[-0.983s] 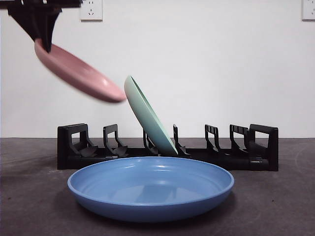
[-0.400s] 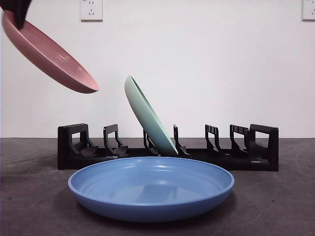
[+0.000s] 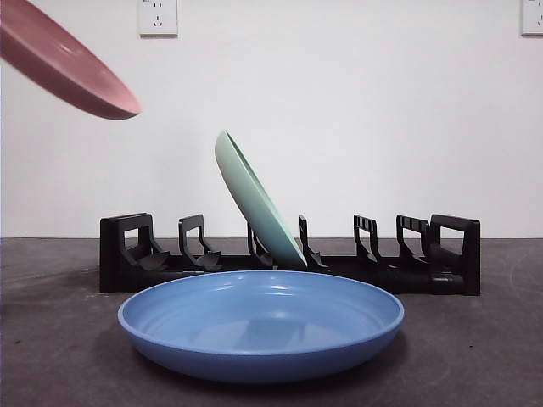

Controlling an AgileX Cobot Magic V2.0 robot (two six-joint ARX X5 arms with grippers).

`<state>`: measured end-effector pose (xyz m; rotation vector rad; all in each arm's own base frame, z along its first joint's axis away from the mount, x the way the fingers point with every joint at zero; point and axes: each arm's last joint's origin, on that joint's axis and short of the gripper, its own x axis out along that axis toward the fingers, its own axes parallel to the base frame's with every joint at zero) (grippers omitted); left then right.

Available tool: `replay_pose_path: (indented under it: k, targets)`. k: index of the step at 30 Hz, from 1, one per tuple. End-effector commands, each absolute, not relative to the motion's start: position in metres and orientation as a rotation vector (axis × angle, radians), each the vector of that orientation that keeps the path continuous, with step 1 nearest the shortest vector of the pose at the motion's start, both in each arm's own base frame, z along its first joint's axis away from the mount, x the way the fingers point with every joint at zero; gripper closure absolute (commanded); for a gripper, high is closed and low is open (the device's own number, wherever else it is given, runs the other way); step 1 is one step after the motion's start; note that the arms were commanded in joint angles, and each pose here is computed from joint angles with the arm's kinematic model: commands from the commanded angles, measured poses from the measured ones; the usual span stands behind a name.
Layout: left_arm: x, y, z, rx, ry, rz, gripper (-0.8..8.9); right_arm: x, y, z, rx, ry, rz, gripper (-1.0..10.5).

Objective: Place the plate

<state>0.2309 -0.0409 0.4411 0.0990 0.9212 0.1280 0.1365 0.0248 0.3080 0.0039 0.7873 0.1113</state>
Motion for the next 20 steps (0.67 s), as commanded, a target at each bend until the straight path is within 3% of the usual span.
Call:
replay_pose_path:
  k: [1,14,20]
  targets:
    - [0.214,-0.039,0.431,0.055,0.864,0.092,7.98,0.137,0.025,0.311,-0.003,0.776,0.116,6.5]
    - [0.123,-0.025,0.342,-0.162,0.820,-0.025,7.98,0.137,0.025,0.311,-0.003,0.777,0.117,6.5]
    - [0.095,-0.024,0.296,-0.438,0.888,-0.091,7.98,0.137,0.025,0.311,-0.002,0.782,0.120,6.5]
